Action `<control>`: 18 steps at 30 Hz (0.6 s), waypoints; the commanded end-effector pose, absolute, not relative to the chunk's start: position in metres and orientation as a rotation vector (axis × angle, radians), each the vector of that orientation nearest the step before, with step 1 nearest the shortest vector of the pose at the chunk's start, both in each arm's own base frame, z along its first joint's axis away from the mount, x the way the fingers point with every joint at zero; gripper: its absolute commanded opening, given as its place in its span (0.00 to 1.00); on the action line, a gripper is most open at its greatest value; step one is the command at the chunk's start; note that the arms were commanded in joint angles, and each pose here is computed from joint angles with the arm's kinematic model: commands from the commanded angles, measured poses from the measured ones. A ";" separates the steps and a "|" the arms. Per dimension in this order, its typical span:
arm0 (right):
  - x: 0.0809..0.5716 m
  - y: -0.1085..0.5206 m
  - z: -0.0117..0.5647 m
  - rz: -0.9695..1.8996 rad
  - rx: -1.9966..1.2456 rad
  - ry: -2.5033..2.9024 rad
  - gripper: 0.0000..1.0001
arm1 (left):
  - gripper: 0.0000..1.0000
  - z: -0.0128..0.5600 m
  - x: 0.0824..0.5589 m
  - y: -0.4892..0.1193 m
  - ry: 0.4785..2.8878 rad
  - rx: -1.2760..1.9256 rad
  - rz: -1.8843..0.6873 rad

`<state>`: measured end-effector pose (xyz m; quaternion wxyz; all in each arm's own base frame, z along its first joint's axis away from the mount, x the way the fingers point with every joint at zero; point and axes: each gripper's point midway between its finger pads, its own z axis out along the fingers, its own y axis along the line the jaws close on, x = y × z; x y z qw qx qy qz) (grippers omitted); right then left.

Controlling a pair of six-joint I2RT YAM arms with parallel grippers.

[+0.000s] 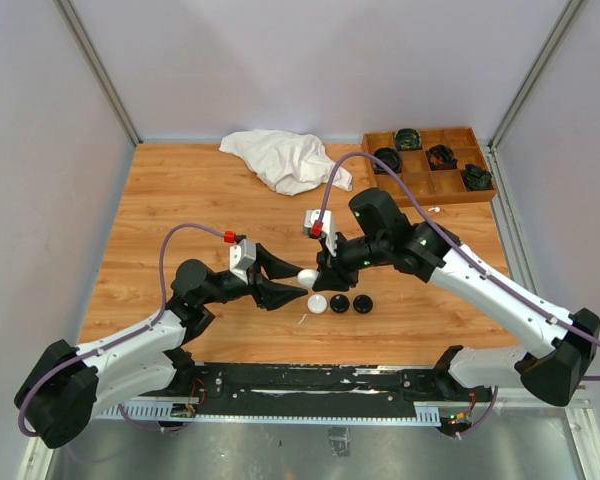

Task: Insert the wireless bluetooth earbuds into the charging case
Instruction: Pick up the charging case at the center of the board.

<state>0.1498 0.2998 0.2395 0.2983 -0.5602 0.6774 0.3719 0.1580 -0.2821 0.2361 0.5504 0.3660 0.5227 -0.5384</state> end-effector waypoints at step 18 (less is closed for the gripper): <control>0.147 0.314 0.249 0.960 -1.564 1.746 0.06 | 0.18 0.249 0.153 -0.289 1.192 0.880 -1.306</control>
